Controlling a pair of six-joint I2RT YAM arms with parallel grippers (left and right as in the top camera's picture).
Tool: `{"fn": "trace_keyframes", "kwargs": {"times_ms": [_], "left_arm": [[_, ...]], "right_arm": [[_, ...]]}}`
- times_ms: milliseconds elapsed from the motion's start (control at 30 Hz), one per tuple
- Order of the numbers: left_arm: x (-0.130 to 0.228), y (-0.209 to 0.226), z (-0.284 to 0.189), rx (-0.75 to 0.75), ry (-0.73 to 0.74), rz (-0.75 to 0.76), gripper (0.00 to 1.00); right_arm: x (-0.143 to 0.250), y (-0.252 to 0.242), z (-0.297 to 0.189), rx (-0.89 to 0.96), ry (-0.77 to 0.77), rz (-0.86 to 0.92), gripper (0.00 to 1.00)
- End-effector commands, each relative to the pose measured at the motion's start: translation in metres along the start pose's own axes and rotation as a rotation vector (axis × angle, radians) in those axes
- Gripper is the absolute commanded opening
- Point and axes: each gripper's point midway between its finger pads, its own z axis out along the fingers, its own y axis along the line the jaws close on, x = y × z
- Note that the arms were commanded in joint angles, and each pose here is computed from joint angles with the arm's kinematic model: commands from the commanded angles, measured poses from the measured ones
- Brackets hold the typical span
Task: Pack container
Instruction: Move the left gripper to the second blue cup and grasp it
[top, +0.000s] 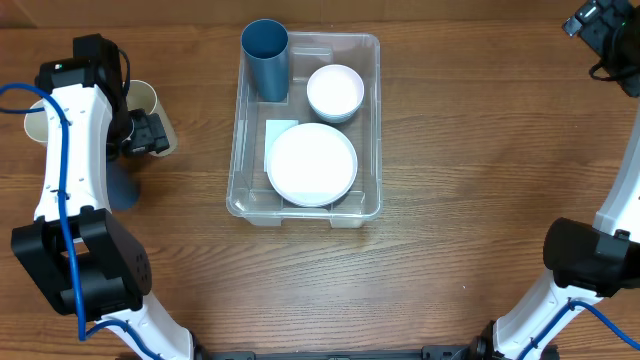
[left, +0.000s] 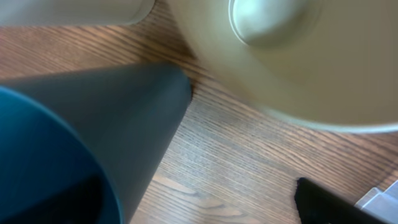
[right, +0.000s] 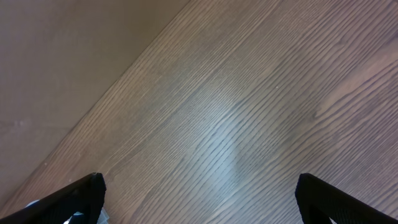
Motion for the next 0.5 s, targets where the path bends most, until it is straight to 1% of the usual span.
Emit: {"fn": "trace_keyframes", "kwargs": {"times_ms": [0,33,133,167,367,467], "left_arm": [[0.000,0.001,0.001,0.008,0.000,0.016,0.49],[0.001,0.001,0.001,0.008,0.004,0.017,0.31],[0.005,0.001,0.000,0.007,0.022,0.013,0.05],[0.006,0.001,0.000,0.007,0.026,0.013,0.04],[0.016,0.002,0.000,0.001,0.063,-0.020,0.04],[0.032,-0.011,-0.005,0.058,0.125,-0.007,0.04]], "right_arm": [[-0.003,0.001,-0.004,-0.004,-0.018,0.004,1.00],[-0.003,0.001,-0.004,-0.004,-0.018,0.004,1.00],[-0.003,0.001,-0.004,-0.004,-0.018,0.004,1.00],[-0.003,0.001,-0.004,-0.003,-0.018,0.004,1.00],[-0.003,0.001,-0.004,-0.004,-0.018,0.004,1.00],[-0.003,0.001,-0.004,-0.004,-0.018,0.004,1.00]]}}
